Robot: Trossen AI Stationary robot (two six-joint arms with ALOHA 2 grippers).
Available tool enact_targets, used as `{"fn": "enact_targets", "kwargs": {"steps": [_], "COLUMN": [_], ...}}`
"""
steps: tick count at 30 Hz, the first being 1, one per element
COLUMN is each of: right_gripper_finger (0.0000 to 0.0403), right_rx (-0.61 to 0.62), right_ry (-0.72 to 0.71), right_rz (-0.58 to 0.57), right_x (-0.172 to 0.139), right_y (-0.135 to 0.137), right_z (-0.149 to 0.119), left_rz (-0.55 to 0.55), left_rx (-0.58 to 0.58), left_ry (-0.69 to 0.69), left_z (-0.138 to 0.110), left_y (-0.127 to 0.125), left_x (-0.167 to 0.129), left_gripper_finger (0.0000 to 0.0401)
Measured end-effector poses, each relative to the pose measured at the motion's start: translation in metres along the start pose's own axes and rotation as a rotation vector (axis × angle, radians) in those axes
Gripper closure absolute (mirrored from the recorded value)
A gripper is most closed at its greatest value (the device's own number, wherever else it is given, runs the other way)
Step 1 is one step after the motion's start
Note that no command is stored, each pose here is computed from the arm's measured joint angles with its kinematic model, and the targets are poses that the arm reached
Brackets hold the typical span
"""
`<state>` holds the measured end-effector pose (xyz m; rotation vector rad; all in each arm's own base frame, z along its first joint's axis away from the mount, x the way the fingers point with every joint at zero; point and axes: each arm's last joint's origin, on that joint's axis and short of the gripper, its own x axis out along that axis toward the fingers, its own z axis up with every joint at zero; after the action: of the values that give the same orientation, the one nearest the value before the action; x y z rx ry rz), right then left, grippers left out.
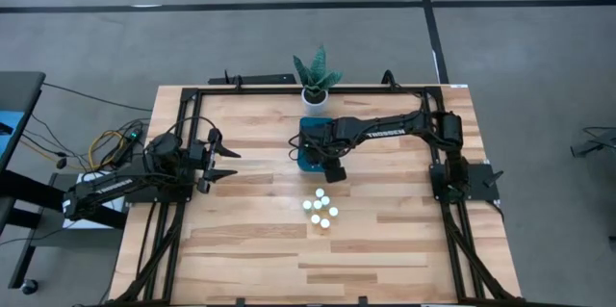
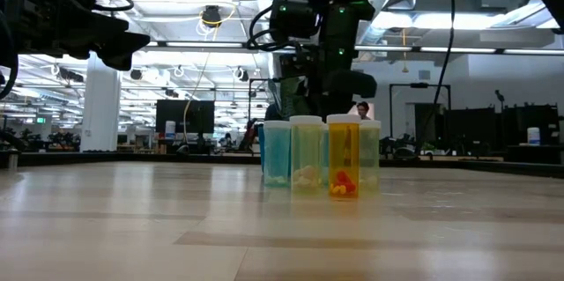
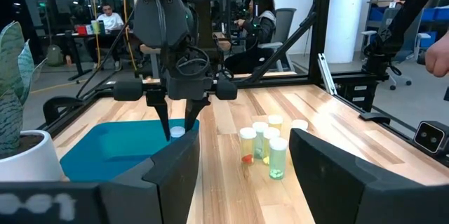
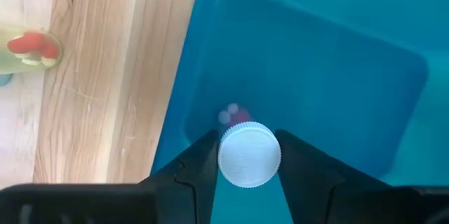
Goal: Pick and place pill bottles into a basket
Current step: Put the pink pill bottle into the bin
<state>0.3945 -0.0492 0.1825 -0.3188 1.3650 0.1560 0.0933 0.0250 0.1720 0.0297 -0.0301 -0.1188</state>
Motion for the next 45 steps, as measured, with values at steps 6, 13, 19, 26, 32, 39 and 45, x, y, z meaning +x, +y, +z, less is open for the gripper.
{"fn": "enact_targets", "kwargs": {"steps": [6, 13, 19, 26, 32, 39, 45], "right_gripper_finger": [0.0274, 0.0274, 0.0271, 0.0244, 0.022, 0.0211, 0.0216], "right_rx": [-0.009, -0.01, -0.012, -0.013, -0.013, -0.029, -0.038], "right_ry": [0.002, 0.003, 0.004, 0.005, 0.005, 0.016, 0.025], "right_rz": [0.001, 0.002, 0.002, 0.003, 0.002, 0.005, 0.009], "right_x": [0.0004, 0.0004, 0.0005, 0.0011, 0.0011, 0.0011, 0.001], "right_y": [-0.0022, -0.0018, -0.0015, -0.0014, -0.0014, -0.001, -0.0006], "right_z": [-0.0013, -0.0013, -0.0011, -0.0011, -0.0011, -0.0021, -0.003], "left_rz": [0.0, 0.0, 0.0, 0.0, 0.0, 0.0, 0.0], "left_rx": [0.0, 0.0, 0.0, 0.0, 0.0, 0.0, 0.0], "left_ry": [0.0, 0.0, 0.0, 0.0, 0.0, 0.0, 0.0], "left_z": [-0.0001, 0.0, 0.0, 0.0, 0.0, 0.0, 0.0], "left_y": [0.0, 0.0, 0.0, 0.0, 0.0, 0.0, 0.0], "left_x": [0.0, 0.0, 0.0, 0.0, 0.0, 0.0, 0.0], "left_gripper_finger": [0.0189, 0.0189, 0.0189, 0.0189, 0.0189, 0.0189, 0.0189]}}
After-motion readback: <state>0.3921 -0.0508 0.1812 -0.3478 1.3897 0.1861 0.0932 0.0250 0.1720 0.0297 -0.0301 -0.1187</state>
